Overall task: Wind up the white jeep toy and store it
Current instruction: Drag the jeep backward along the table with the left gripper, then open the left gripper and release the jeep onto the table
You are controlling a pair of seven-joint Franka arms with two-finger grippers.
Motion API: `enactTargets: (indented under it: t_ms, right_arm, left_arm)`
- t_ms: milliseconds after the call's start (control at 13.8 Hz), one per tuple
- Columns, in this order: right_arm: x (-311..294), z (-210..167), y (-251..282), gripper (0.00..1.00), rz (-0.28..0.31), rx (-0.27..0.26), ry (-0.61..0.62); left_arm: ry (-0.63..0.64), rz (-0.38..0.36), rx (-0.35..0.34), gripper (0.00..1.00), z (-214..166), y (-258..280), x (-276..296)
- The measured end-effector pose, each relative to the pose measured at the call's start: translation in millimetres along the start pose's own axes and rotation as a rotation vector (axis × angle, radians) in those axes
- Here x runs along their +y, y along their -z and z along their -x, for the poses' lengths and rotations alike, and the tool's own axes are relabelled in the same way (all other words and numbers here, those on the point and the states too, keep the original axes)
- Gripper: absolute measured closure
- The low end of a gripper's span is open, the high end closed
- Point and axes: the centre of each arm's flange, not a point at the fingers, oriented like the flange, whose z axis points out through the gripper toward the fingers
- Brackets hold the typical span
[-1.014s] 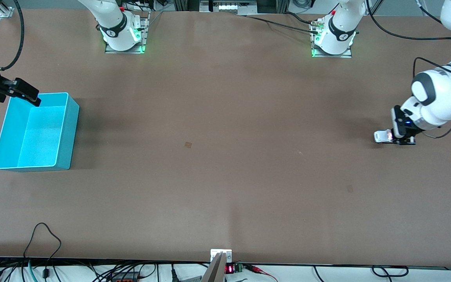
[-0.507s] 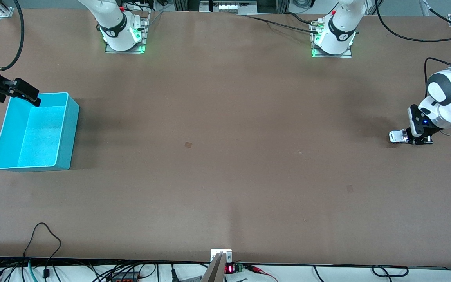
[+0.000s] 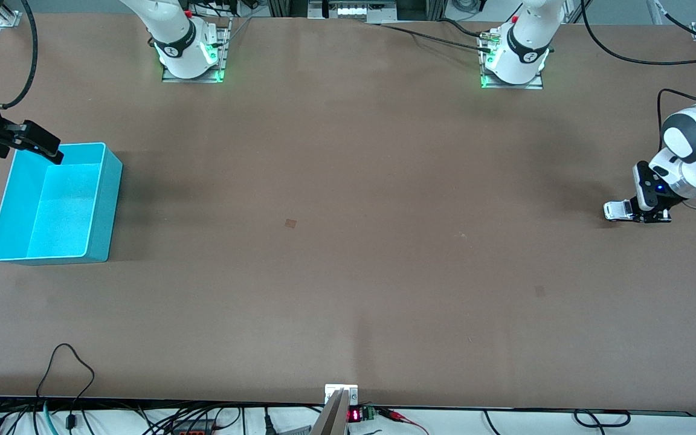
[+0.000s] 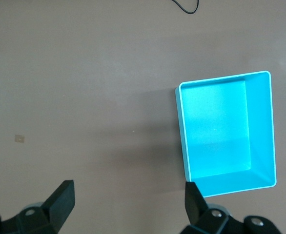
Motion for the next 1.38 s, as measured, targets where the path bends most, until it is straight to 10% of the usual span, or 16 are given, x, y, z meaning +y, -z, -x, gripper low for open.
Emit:
enactTargets:
  t_ms: [579, 1014, 1376]
  right_arm:
    - [0, 0, -1, 0.00, 0.000, -0.002, 0.000]
    - [0, -1, -1, 0.00, 0.000, -0.002, 0.000]
    - [0, -1, -1, 0.00, 0.000, -0.002, 0.000]
  left_arm:
    - [-0.011, 0.004, 0.002, 0.49, 0, 0, -1]
    - [-0.064, 0.059, 0.051, 0.00, -14, -17, -10]
    - [-0.062, 0.126, 0.076, 0.00, -13, 38, -35]
